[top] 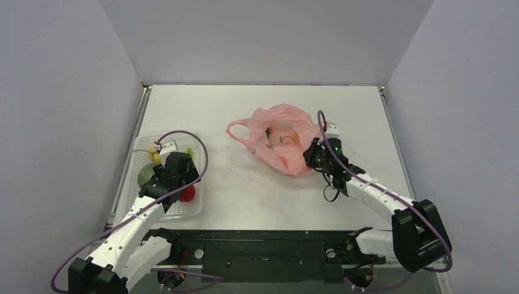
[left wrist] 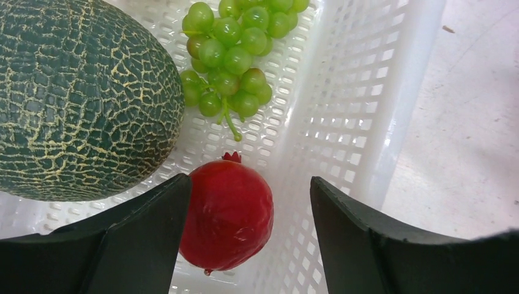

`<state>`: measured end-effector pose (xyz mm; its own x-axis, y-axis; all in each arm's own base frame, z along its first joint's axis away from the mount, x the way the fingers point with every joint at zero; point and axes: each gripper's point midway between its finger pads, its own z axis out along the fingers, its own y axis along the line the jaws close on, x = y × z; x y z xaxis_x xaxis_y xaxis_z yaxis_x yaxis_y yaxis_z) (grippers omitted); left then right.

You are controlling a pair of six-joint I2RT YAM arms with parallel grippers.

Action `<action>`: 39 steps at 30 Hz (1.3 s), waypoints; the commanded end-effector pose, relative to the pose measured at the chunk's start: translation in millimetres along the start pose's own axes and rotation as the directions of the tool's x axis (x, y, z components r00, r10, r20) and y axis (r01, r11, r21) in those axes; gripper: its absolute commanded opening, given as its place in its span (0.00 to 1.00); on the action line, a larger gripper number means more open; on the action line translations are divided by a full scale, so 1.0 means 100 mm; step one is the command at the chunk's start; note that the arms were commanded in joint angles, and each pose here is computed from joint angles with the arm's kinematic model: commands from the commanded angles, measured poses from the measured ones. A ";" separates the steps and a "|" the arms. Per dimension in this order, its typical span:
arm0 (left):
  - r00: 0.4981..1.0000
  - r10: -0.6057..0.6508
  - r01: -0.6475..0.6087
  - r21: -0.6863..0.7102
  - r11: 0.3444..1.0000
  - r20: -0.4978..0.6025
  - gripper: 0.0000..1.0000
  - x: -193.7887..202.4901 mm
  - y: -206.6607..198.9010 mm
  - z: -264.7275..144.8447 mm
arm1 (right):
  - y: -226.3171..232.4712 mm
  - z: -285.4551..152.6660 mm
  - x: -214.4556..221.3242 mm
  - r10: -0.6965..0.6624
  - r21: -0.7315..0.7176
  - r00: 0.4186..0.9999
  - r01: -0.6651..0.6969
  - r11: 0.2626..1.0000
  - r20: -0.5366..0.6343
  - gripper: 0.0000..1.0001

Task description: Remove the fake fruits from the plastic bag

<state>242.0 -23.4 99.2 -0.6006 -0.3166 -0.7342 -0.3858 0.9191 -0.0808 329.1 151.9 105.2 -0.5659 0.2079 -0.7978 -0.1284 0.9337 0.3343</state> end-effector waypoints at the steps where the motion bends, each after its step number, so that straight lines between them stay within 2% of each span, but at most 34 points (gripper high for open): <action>1: 0.992 -0.111 0.100 0.150 0.984 0.065 0.67 -0.31 -0.27 -0.19 | 0.19 -0.01 -0.19 0.022 -0.072 0.999 -0.019 0.997 0.040 0.00; 6: 0.982 -0.183 0.148 0.416 0.897 0.045 0.64 -0.46 -0.73 -0.48 | 0.21 -0.02 -0.18 0.032 -0.088 0.999 -0.029 0.996 0.039 0.00; 11: 0.977 -0.215 0.175 0.555 0.814 0.008 0.61 -0.63 -1.06 -0.71 | 0.22 -0.03 -0.13 0.021 -0.092 1.000 -0.019 0.996 0.017 0.00; 14: 0.981 -0.194 0.150 0.585 0.797 0.014 0.61 -0.64 -1.21 -0.79 | 0.23 -0.02 -0.11 0.029 -0.104 0.999 -0.027 0.994 0.020 0.00; 18: 0.990 -0.138 0.093 0.579 0.810 0.035 0.61 -0.59 -1.36 -0.77 | 0.26 0.02 -0.09 0.013 -0.110 1.000 -0.014 0.994 -0.014 0.00; 21: 0.993 -0.102 0.044 0.630 0.776 0.056 0.61 -0.57 -1.66 -0.87 | 0.26 0.00 -0.09 0.003 -0.114 1.000 -0.005 0.993 -0.019 0.00; 28: 0.995 0.037 -0.087 0.660 0.746 0.090 0.61 -0.30 -2.32 -0.86 | 0.20 -0.08 0.14 -0.008 -0.108 0.997 0.001 0.994 -0.070 0.00; 30: 0.990 0.049 -0.126 0.669 0.732 0.132 0.61 -0.27 -2.53 -0.94 | 0.15 -0.12 0.27 0.015 -0.100 0.997 -0.023 0.995 -0.080 0.00; 35: 0.981 0.071 -0.185 0.746 0.640 0.183 0.60 0.00 -3.10 -1.22 | 0.03 -0.18 0.47 0.115 -0.084 0.992 -0.118 0.989 -0.041 0.00; 39: 0.970 0.122 -0.242 0.752 0.613 0.212 0.59 0.24 -3.42 -1.22 | -0.01 -0.26 0.53 0.165 -0.084 0.986 -0.166 0.983 -0.017 0.00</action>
<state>258.4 -337.0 157.8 -0.5823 -0.0824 -0.8088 0.3831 0.8496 -0.3624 269.4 151.4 52.1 -0.6773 0.2541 -0.6904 -0.1072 0.8944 0.4343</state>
